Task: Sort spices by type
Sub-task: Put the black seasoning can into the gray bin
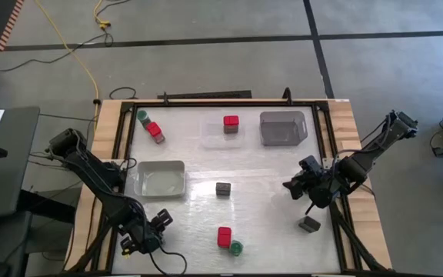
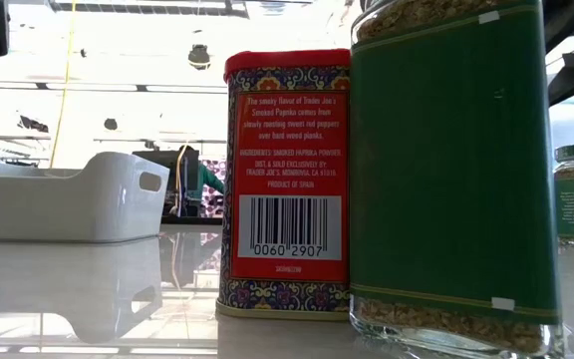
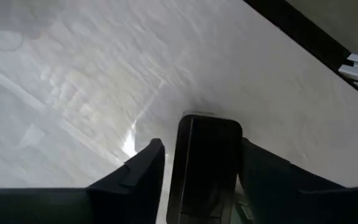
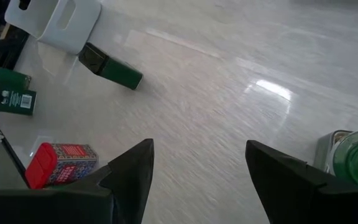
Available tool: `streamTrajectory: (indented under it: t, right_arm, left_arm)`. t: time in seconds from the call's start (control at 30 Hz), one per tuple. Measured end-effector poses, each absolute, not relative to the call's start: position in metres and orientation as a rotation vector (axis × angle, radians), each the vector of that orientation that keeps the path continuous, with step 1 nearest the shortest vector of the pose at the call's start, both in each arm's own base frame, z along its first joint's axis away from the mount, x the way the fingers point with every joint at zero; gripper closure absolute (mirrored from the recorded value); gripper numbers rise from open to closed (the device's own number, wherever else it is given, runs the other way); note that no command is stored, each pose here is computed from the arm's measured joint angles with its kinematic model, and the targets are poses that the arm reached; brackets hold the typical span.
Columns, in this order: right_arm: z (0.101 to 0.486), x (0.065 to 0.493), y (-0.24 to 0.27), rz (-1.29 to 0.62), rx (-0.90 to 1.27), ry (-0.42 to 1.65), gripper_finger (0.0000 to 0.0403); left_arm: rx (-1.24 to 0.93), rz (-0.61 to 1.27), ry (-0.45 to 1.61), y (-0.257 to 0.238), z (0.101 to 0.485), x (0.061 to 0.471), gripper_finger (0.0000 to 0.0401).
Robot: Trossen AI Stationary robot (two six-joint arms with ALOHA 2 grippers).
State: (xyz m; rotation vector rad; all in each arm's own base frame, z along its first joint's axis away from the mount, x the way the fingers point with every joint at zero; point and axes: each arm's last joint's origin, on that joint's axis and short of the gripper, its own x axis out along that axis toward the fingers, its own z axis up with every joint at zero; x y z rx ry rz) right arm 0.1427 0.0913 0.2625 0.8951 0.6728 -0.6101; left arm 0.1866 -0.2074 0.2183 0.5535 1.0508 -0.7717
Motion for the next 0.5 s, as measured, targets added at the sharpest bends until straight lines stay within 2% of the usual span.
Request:
streamTrajectory:
  t: [0.2,0.5]
  right_arm:
    - [0.2625,0.1426,0.0912,-0.610,0.891,0.674,0.0123]
    - [0.2625,0.1426,0.0912,-0.605,0.880,0.677,0.0123]
  left_arm:
    - [0.553,-0.771,1.053,-0.2073,0.2183,0.1865,0.0255]
    - [0.529,-0.752,1.068,-0.2069,0.2181,0.1863,0.0259]
